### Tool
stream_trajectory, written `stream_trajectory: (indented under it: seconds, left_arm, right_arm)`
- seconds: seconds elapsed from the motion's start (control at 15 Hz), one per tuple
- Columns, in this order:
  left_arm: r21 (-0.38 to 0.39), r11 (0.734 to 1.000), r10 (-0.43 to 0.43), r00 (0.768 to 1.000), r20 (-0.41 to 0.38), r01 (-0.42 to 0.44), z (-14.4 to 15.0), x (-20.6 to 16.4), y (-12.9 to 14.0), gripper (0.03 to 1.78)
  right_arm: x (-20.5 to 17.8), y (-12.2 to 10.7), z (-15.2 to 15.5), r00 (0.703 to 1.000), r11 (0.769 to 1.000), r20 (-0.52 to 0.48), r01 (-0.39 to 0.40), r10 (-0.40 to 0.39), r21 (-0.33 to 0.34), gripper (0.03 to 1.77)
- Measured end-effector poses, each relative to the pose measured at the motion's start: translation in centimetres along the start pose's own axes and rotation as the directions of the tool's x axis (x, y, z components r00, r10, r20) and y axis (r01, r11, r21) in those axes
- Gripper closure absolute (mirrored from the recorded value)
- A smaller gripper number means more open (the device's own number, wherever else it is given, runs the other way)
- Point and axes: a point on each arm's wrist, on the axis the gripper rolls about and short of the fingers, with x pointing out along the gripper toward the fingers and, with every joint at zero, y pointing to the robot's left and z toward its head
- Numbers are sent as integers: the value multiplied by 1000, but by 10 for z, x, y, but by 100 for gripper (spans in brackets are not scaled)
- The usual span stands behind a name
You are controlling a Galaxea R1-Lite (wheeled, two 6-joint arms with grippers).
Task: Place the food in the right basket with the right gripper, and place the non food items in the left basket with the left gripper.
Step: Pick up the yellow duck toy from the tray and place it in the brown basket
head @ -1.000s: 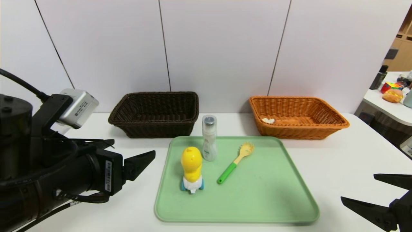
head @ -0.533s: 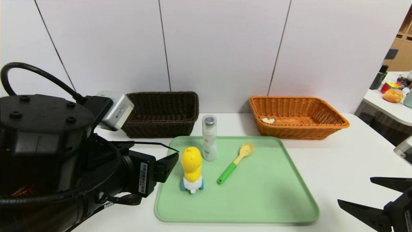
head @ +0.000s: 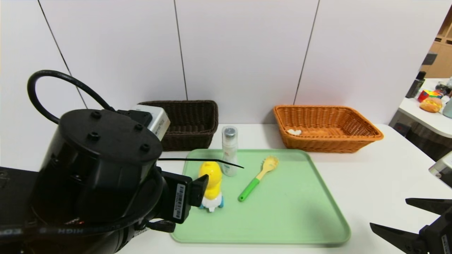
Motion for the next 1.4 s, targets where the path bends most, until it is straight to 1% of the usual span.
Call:
stream_trajectory:
  seconds: [0.2,0.4,0.8,1.07,1.4]
  left_arm:
    - [17,1000,6,1000,-30,-5,-1,1,-12,12]
    - [33,999,10,999,-39,-9,-3,3,-24,12]
    - [17,1000,23,997,-78,-22,-6,18,-43,12]
    - [28,998,52,995,-87,-50,-10,30,-51,12]
    - [3,996,88,991,-96,-88,-10,45,-53,12]
  right_arm:
    - [1,0,-2,1000,1000,-8,0,0,0,11]
    - [2,0,-5,1000,1000,-16,0,0,0,11]
    - [3,0,-9,1000,1000,-28,3,-3,2,11]
    - [3,0,-10,1000,1000,-28,4,-4,3,11]
    - [2,0,-11,1000,1000,-25,5,-5,4,10]
